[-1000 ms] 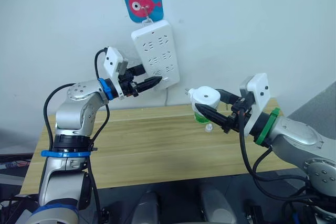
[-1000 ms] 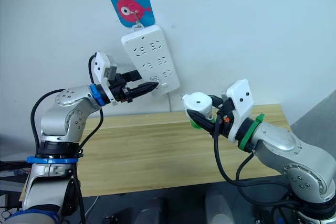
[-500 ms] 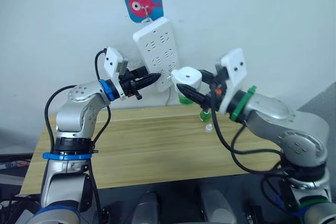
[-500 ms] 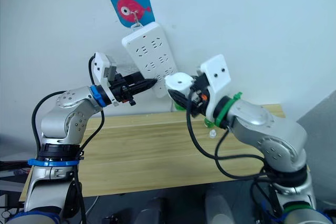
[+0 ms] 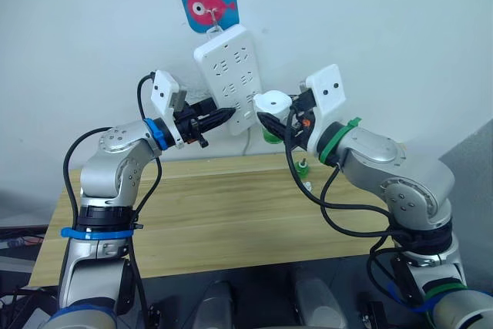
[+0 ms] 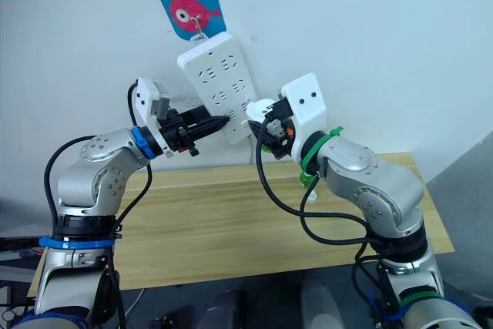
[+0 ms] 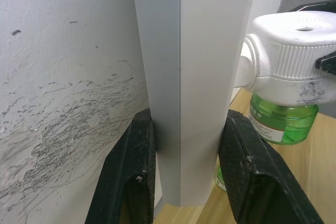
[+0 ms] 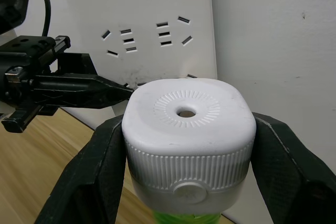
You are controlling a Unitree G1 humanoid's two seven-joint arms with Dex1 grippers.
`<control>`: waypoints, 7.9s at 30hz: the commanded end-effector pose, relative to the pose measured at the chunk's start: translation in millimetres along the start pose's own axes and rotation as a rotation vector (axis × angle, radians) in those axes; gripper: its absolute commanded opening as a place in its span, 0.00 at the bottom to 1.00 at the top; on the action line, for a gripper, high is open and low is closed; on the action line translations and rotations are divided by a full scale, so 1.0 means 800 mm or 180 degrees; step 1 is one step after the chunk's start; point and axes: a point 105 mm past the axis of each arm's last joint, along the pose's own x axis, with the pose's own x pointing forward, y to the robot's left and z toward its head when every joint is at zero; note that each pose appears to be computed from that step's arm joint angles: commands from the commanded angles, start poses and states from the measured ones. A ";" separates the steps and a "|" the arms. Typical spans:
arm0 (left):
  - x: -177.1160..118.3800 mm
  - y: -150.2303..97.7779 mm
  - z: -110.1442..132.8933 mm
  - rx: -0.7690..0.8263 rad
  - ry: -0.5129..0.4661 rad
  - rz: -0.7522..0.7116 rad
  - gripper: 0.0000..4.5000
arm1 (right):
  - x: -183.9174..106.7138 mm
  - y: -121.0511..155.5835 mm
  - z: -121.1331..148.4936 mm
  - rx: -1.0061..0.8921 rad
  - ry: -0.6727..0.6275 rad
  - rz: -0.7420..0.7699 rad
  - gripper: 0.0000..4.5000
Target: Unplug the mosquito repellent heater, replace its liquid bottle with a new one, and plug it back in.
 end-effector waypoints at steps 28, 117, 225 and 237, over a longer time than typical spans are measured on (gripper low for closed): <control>0.003 -0.019 0.006 0.0018 0.0000 -0.0195 0.28 | 0.011 0.019 0.015 -0.0156 -0.0300 0.0038 0.66; -0.013 0.018 -0.005 0.0284 0.0163 0.0141 0.36 | 0.022 0.031 -0.030 -0.0159 0.0178 0.0594 1.00; -0.108 -0.119 -0.037 0.0543 0.0491 -0.0671 1.00 | 0.038 -0.002 -0.021 0.0347 -0.0215 0.0166 0.00; -0.108 -0.118 -0.037 0.0555 0.0484 -0.0668 1.00 | 0.026 0.030 -0.028 -0.0118 -0.0056 0.0652 0.00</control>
